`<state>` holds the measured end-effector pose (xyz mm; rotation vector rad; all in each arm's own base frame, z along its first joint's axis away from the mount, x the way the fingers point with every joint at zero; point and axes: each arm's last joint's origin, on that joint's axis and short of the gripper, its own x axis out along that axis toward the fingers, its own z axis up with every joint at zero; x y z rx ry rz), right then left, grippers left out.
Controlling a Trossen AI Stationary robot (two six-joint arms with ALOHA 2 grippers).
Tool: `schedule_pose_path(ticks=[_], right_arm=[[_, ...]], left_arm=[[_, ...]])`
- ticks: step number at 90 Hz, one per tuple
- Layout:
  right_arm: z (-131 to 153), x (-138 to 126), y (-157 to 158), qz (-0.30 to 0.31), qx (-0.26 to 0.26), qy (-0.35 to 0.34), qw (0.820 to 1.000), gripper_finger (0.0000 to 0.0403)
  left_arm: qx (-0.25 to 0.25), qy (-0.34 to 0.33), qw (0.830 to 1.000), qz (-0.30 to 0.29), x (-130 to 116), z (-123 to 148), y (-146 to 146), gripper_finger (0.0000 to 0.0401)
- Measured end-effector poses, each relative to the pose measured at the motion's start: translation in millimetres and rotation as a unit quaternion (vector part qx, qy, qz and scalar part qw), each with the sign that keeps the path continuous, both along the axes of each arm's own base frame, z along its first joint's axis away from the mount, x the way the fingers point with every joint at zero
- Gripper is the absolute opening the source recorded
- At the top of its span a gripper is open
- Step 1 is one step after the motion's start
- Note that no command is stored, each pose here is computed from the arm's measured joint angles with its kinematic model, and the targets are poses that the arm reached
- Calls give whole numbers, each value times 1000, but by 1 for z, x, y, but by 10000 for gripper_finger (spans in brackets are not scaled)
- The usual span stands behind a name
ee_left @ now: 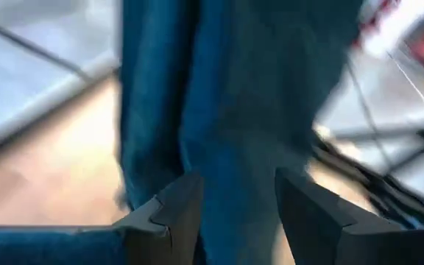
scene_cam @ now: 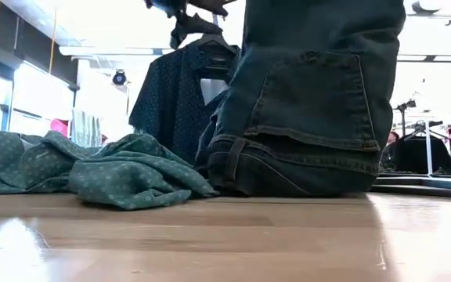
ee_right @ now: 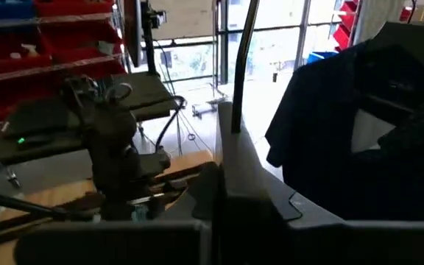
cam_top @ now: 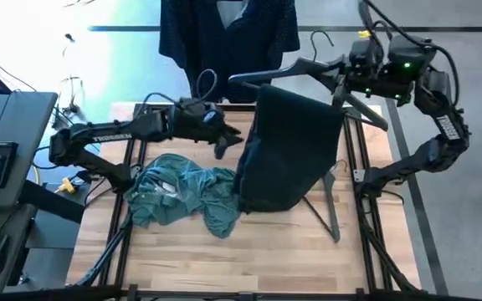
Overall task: Hang clothes
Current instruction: Remove the hanger from the blue pants
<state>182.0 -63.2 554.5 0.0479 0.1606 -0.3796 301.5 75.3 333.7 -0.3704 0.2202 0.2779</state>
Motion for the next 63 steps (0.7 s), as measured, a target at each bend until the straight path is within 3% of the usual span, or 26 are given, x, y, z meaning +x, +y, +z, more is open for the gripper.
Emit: schedule_pose_path(ticks=[13, 24, 40, 63], right_arm=[[1, 0, 1, 8, 0, -3, 1000, 23], [-1, 4, 1, 27, 5, 0, 1000, 23], [-2, 7, 0, 28, 11, -1, 1000, 23], [-4, 6, 0, 26, 20, 8, 999, 23]], left_arm=[[28, -93, 995, 39, 7, -8, 14, 153], [4, -126, 991, 54, 19, -18, 32, 175], [25, -224, 974, -36, 33, -14, 40, 216], [30, -245, 957, -152, 32, 6, 33, 231]])
